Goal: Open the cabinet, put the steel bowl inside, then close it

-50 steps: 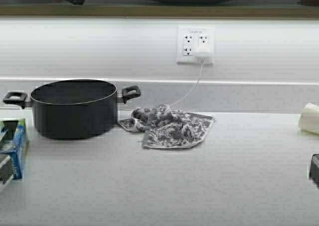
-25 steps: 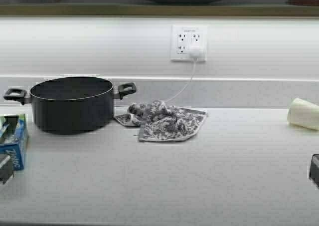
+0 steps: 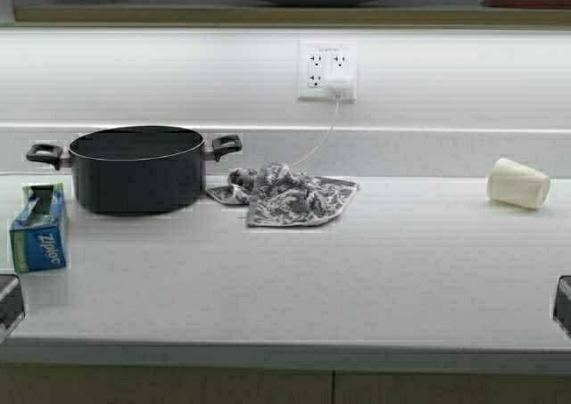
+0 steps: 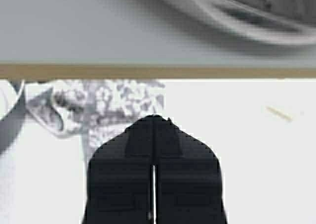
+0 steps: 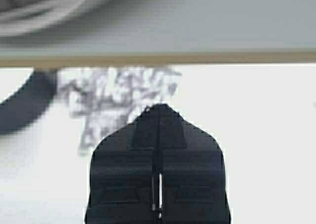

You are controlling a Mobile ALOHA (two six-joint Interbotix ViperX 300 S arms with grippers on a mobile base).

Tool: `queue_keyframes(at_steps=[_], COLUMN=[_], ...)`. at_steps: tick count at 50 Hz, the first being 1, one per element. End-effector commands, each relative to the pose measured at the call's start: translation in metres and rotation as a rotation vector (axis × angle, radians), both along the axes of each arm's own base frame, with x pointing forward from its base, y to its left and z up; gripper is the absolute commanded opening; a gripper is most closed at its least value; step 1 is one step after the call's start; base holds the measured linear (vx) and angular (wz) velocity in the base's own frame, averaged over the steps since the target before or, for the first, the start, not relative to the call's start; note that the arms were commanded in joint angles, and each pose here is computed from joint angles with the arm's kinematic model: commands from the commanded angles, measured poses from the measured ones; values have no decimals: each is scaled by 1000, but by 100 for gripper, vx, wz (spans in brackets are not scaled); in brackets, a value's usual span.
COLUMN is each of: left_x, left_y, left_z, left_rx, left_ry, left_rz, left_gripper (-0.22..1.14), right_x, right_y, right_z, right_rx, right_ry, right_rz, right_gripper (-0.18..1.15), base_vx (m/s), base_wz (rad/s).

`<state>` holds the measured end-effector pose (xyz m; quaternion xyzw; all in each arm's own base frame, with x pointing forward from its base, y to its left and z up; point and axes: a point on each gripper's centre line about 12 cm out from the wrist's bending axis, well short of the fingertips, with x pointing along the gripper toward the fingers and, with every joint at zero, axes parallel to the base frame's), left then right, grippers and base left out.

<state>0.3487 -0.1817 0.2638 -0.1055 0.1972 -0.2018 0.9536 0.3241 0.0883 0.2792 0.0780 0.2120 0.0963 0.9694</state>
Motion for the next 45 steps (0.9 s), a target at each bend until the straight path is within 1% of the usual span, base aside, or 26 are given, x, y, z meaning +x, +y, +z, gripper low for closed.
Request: queue_keyframes(at_steps=[1,12,23,29,45], left_x=[0,-6,-6,-5,-1], left_y=[-2,2,2,2,0], left_z=[12,13,13,13,10], left_rx=[2,-2,-4,-5,-11], left_ry=[-37,-37,-36,-39,-31], left_rz=[-9,-9,-8,-7,-2], left_gripper=[4,4,4,4,4], right_x=[2,1,-13,-15,-7], right_y=[1,-1,-8,-11,-9], right_z=[13,21,32,36,23], right_rx=[10,8,-14,-27,-61], right_ry=[-31,-50,-49,-50,-15], right_rz=[-1,-4,-32,-39,-32], right_gripper=[7,7,7,7,7], base_vx=[-19,-15,-14,-14,-17], base_wz=[0,-3,2,4,6])
